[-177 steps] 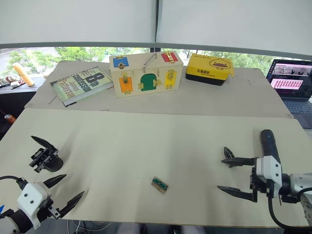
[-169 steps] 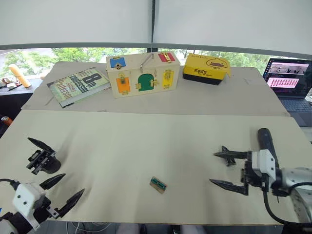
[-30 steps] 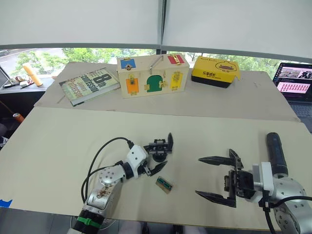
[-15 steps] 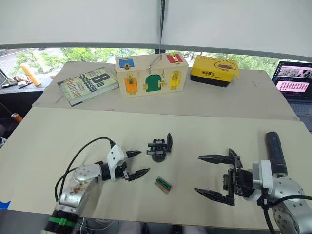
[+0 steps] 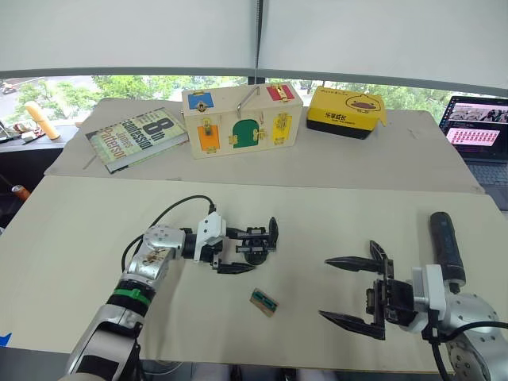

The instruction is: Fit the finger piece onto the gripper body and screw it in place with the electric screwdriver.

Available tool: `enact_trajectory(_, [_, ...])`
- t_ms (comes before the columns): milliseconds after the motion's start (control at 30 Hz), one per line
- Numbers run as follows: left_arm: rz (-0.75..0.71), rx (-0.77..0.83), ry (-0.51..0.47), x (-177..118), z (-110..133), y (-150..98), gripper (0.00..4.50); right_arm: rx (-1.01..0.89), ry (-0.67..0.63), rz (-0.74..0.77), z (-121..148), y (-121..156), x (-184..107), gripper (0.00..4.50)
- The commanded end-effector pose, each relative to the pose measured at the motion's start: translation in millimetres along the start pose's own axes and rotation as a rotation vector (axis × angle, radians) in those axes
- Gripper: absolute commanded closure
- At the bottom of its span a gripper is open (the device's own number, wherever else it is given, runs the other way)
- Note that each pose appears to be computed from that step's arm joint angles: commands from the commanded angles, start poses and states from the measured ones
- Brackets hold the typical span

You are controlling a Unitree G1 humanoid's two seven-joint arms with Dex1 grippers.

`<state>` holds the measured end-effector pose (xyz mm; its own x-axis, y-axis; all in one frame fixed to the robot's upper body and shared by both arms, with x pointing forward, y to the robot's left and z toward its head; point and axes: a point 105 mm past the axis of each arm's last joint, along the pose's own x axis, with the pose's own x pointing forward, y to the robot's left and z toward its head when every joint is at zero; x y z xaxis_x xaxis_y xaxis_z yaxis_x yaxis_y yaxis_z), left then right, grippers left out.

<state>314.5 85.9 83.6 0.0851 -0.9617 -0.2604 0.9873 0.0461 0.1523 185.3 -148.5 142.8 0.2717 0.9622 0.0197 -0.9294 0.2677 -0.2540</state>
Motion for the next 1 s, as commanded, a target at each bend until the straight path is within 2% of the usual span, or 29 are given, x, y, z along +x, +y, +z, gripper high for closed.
enact_trajectory(33, [-0.016, 0.047, -0.015, 10, 3, 0, 0.28, -0.06, -0.008, -0.002, 12, 0, -3, 0.0])
enact_trajectory(167, [0.031, 0.029, -0.06, 14, 3, 6, 0.28, -0.059, -0.004, -0.013, 10, 3, -4, 0.0])
enact_trajectory(233, [0.032, 0.022, -0.051, 12, 0, 6, 0.28, -0.057, -0.004, -0.016, 10, 5, -4, 0.0])
enact_trajectory(333, [0.031, 0.03, -0.021, 5, -8, 4, 1.11, -0.055, -0.001, -0.019, 8, 6, -6, 0.0])
enact_trajectory(400, [0.036, 0.028, -0.019, 2, -8, 3, 2.05, -0.055, 0.001, -0.02, 8, 6, -7, 0.0])
enact_trajectory(433, [0.051, 0.024, -0.022, -1, -9, 2, 2.13, -0.055, 0.001, -0.019, 7, 6, -7, 0.0])
enact_trajectory(533, [0.105, 0.008, -0.052, -6, -9, -1, 2.12, -0.055, 0.0, -0.016, 6, 6, -7, 0.0])
enact_trajectory(600, [0.211, -0.022, -0.123, -6, 5, 0, 2.12, -0.055, -0.003, -0.01, 5, 6, -6, 0.0])
enact_trajectory(667, [0.288, -0.048, -0.153, -6, 14, 0, 2.12, -0.056, -0.004, -0.006, 5, 6, -6, 0.0])
enact_trajectory(833, [0.497, -0.066, -0.157, -1, 30, -2, 2.12, -0.058, -0.006, 0.003, 5, 5, -4, 0.0])
enact_trajectory(1000, [0.595, -0.077, -0.117, 15, 27, -10, 2.12, -0.059, -0.014, 0.02, 6, 3, 0, 0.0])
